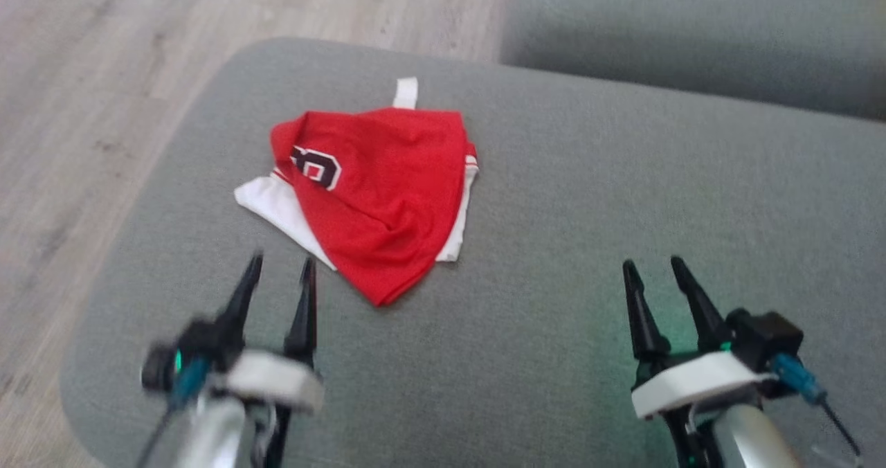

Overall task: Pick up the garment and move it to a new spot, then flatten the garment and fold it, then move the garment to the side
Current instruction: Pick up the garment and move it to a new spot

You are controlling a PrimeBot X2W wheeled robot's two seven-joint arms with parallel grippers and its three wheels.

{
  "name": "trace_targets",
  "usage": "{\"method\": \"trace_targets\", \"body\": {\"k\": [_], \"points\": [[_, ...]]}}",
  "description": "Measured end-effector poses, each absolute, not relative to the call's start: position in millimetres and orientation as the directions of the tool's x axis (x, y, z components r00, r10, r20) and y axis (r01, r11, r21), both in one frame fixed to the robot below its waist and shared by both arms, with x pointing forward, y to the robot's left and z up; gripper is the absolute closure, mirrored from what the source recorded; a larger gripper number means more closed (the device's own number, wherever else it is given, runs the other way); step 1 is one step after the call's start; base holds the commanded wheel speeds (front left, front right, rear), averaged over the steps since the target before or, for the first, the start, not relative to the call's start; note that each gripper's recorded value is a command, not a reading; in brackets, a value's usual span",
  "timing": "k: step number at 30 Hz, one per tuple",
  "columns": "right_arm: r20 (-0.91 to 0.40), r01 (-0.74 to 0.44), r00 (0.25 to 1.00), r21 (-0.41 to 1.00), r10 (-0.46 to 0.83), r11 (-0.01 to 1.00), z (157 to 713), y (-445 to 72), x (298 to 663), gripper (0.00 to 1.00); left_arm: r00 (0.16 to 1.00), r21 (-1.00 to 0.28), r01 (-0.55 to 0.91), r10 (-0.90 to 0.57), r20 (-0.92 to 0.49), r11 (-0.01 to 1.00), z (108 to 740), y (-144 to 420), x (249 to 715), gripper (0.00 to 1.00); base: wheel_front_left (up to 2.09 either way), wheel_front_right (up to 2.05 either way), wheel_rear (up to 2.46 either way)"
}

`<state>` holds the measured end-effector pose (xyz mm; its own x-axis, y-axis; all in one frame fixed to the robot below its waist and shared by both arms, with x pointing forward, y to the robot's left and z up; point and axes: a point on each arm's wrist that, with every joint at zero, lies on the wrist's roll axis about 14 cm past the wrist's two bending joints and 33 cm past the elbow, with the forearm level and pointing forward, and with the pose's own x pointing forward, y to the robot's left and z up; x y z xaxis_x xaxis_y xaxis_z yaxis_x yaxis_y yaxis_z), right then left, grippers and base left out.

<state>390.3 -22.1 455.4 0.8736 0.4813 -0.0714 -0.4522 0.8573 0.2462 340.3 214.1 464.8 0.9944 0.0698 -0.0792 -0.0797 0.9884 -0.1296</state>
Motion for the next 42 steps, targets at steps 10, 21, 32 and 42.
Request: {"method": "trace_targets", "body": {"k": [10, 21, 32, 42], "points": [[-0.092, -0.379, 0.907, 0.251, 0.411, 0.891, 437.8, -44.9, 430.5, 0.00, 0.943, 0.088, 0.204, -0.171, -0.286, 0.975, 500.7, 191.0, 483.2, 0.00, 0.00, 0.00, 0.00], [-0.126, -0.296, 0.933, 0.261, 0.336, 0.919, 417.0, -75.4, 450.9, 0.00, 0.750, 0.026, 0.365, -0.278, -0.601, 0.931, 445.5, 156.6, 541.4, 0.00, 0.00, 0.00, 0.00], [-0.207, -0.198, 0.944, 0.262, 0.256, 0.944, 385.9, -107.8, 448.0, 0.00, 0.631, -0.074, 0.356, -0.299, -0.716, 0.931, 389.5, 131.3, 570.9, 0.00, 0.00, 0.00, 0.00], [-0.210, -0.183, 0.948, 0.256, 0.239, 0.949, 384.0, -114.9, 451.3, 0.00, 0.575, -0.098, 0.364, -0.306, -0.759, 0.926, 368.1, 120.3, 572.1, 0.66, 0.00, 0.00, 0.00]]}}
